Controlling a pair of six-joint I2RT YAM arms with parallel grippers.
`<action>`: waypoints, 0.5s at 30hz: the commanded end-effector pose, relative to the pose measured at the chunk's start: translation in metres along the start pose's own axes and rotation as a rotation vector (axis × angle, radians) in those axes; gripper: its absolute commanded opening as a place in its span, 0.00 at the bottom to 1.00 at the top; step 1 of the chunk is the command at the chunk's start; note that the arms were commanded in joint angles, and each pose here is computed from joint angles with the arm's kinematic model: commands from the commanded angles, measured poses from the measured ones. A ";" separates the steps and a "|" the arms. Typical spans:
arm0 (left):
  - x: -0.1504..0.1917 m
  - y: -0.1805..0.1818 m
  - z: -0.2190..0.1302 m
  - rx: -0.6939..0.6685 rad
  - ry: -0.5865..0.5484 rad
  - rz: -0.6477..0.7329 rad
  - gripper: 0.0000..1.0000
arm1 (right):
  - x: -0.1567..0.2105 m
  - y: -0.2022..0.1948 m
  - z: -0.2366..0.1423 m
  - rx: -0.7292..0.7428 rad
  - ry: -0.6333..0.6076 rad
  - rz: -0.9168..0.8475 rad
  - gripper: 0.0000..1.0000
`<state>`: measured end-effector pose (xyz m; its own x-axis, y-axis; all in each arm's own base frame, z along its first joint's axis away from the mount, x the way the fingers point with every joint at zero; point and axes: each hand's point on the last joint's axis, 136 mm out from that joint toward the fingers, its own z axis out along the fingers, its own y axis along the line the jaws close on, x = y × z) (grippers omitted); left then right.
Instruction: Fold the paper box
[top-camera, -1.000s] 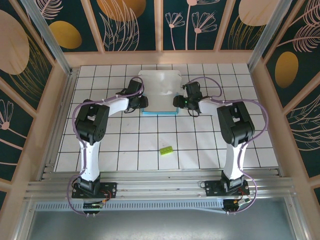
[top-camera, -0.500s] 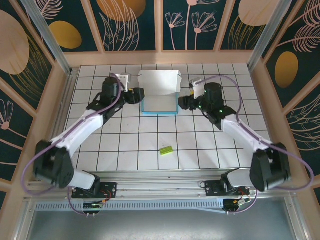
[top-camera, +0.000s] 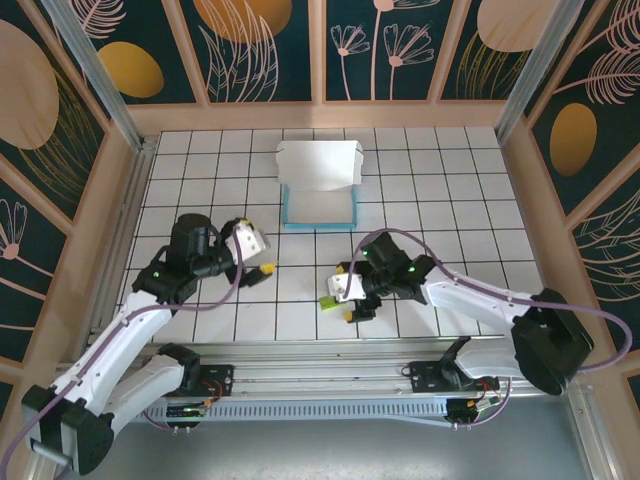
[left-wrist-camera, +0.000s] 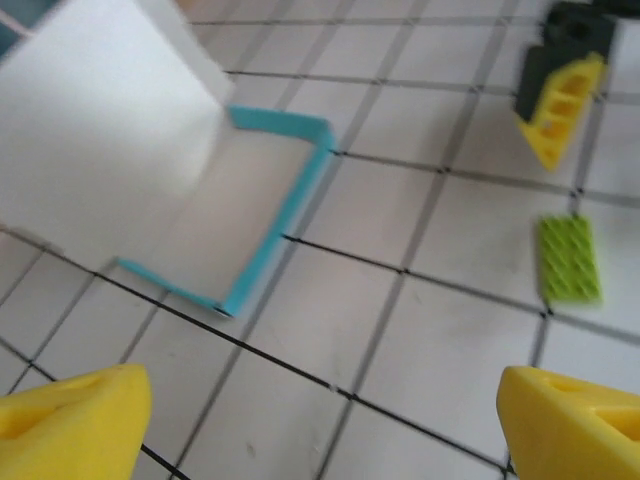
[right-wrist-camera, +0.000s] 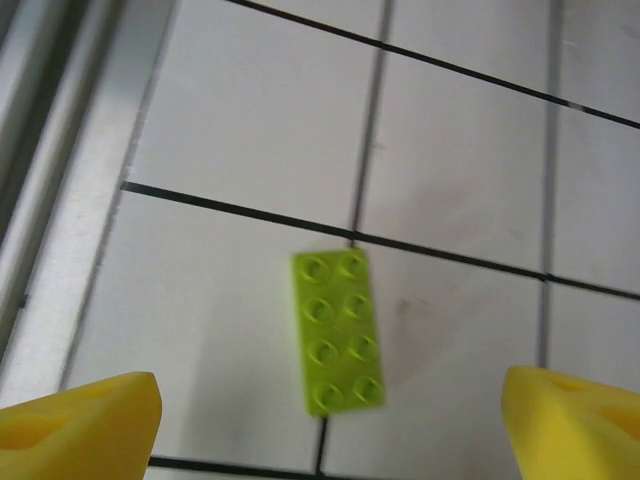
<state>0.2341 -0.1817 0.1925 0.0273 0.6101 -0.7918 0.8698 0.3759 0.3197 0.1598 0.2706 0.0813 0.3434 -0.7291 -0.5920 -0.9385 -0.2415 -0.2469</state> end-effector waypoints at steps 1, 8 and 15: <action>0.016 -0.039 -0.006 0.132 -0.021 0.319 0.94 | -0.019 0.000 0.012 -0.056 -0.069 -0.053 0.87; 0.046 -0.059 -0.007 0.267 0.098 0.356 0.99 | -0.001 -0.009 0.049 -0.124 0.016 0.013 0.79; 0.052 -0.064 -0.007 0.285 0.107 0.353 0.99 | 0.020 -0.009 0.067 -0.167 0.092 -0.001 0.73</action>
<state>0.1847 -0.1681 0.1326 0.2628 0.7571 -0.5981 0.9205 -0.0111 0.3905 0.1714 0.2975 0.0191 0.3112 -0.7878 -0.5315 -0.9455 -0.3131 -0.0895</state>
